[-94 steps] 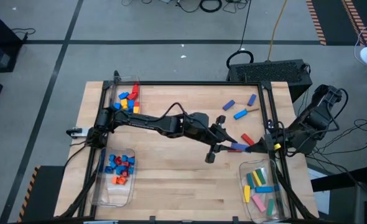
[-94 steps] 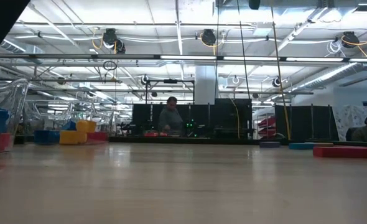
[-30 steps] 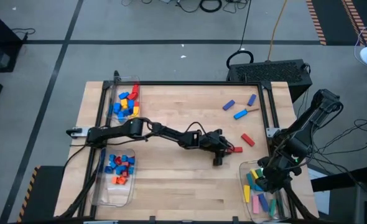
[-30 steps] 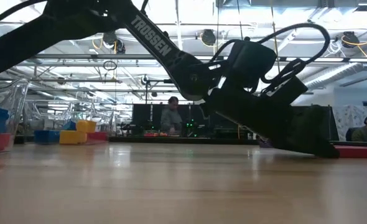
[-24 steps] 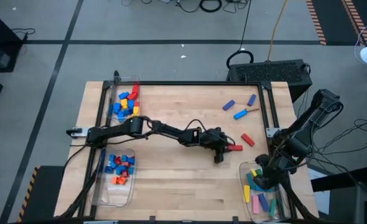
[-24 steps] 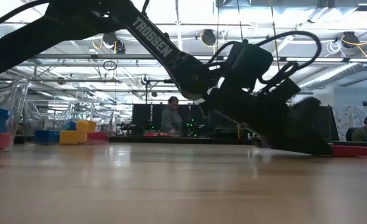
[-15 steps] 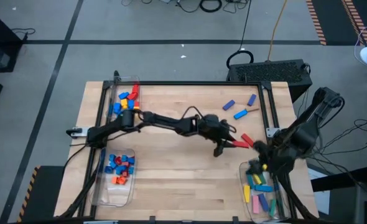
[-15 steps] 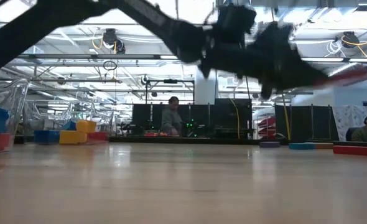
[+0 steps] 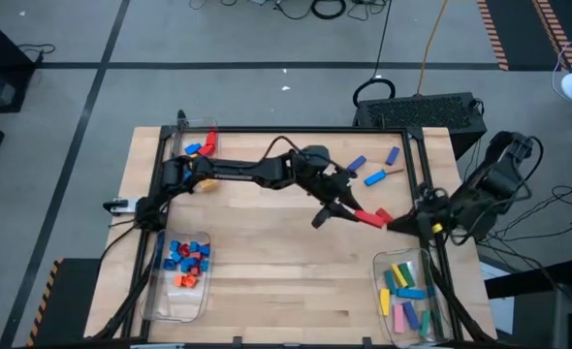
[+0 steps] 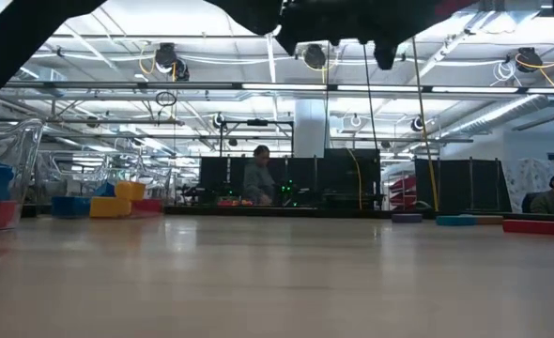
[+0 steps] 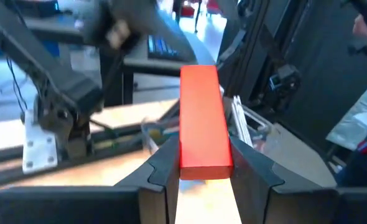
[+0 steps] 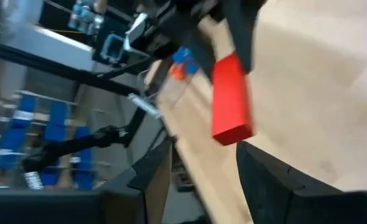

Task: Sort blocks by size
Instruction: Put the red rectangular block into the bottom right transparent bin

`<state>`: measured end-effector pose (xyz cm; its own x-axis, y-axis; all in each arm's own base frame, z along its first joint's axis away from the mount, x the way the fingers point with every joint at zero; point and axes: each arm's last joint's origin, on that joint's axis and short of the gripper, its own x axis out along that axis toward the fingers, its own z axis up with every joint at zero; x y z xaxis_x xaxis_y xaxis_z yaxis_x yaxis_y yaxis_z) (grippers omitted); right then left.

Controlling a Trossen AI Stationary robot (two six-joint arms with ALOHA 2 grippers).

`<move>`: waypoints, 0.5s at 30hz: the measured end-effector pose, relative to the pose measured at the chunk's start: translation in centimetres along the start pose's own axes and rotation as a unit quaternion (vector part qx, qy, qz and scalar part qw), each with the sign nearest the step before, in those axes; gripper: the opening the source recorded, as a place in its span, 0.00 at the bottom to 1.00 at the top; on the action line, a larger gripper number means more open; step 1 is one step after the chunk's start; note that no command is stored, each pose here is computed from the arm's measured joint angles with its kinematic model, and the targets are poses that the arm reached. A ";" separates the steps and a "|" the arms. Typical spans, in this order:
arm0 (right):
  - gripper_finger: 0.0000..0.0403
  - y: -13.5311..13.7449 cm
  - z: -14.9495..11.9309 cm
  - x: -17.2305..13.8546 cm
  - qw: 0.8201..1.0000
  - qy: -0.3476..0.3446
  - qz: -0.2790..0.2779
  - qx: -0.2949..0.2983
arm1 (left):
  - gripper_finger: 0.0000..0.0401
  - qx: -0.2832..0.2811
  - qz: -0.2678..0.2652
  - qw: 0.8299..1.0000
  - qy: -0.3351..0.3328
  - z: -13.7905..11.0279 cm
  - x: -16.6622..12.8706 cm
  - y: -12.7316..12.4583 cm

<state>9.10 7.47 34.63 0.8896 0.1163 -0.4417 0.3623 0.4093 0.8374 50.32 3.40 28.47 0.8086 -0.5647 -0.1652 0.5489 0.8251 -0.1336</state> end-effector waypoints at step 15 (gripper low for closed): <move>0.41 1.6 1.9 0.1 0.976 -0.005 -0.133 -0.173 | 0.27 -0.140 0.023 0.988 0.056 -1.2 -0.7 0.4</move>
<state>10.32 6.38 36.57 0.7804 -0.0436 -0.6238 0.4665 0.7049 0.5343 49.79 4.12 27.37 0.7947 -0.5377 -0.2818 0.4187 0.8216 -0.3869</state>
